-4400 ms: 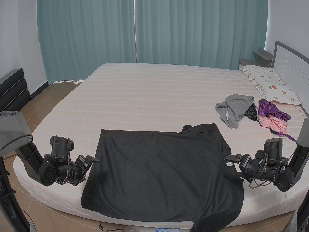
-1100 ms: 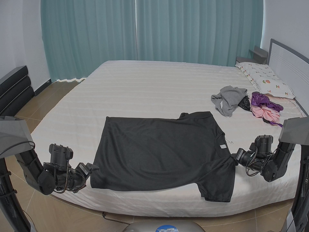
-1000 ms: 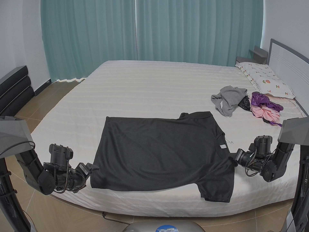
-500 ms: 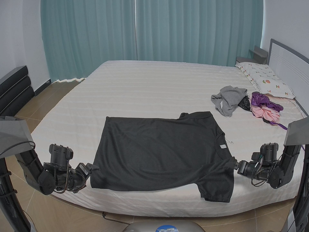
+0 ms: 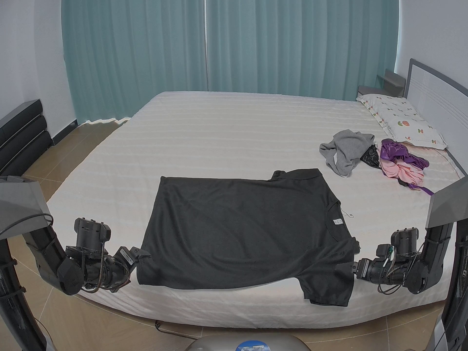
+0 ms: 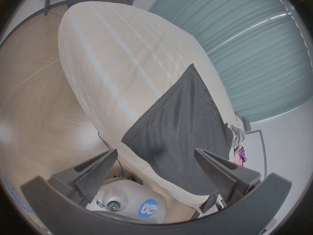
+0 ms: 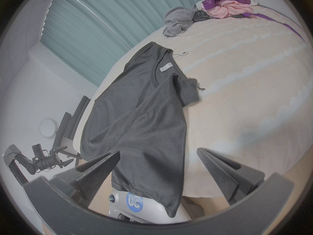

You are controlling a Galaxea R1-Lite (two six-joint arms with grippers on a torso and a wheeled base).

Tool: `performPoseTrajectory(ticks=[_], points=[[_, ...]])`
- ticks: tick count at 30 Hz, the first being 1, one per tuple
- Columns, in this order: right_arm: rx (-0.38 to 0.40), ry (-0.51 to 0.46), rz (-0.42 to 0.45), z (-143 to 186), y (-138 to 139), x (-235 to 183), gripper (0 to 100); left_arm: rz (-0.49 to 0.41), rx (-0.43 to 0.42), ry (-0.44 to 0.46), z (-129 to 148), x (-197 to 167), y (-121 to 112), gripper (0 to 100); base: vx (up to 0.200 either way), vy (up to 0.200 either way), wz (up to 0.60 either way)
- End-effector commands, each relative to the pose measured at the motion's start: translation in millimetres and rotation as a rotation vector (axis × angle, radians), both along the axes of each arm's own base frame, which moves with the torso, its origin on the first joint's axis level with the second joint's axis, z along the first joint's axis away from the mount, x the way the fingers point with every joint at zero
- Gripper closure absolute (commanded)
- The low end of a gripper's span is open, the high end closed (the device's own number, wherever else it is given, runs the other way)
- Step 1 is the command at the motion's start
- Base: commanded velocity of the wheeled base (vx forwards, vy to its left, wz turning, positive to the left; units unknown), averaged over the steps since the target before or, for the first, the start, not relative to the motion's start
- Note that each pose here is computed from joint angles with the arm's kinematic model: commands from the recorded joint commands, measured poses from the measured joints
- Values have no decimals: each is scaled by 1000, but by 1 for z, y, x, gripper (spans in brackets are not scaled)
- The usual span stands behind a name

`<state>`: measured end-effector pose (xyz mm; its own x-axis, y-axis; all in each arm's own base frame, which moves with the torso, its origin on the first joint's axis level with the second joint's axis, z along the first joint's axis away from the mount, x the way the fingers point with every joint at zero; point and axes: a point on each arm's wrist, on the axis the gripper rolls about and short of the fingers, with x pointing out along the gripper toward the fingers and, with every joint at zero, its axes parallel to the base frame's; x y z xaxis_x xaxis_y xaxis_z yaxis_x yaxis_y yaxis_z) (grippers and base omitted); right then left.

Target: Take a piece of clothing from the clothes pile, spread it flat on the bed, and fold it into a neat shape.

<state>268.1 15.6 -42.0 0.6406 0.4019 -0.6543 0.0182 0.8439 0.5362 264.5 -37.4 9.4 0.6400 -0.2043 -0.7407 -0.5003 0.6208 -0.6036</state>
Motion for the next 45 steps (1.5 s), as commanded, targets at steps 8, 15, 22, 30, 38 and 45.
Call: performPoseTrajectory(ticks=[8, 15, 22, 30, 38, 45], points=[[31, 12, 27, -9, 9, 8, 0, -1, 1, 0, 0, 0, 0, 0, 0, 0, 0], [25, 5, 25, -11, 9, 7, 100, 0, 7, 2, -1, 1, 0, 0, 0, 0, 0], [24, -11, 7, -9, 5, 3, 100, -54, 74, 28, -12, -1, 2, 0, 0, 0, 0], [27, -4, 8, -10, 4, 2, 100, -276, 211, 13, -41, -8, 3, 0, 0, 0, 0], [29, -4, 10, -10, 4, 2, 100, -416, 329, -84, -61, -7, 3, 0, 0, 0, 0], [25, -4, 17, -11, 5, 2, 100, -472, 381, -138, -70, 7, 0, 0, 0, 0, 0]])
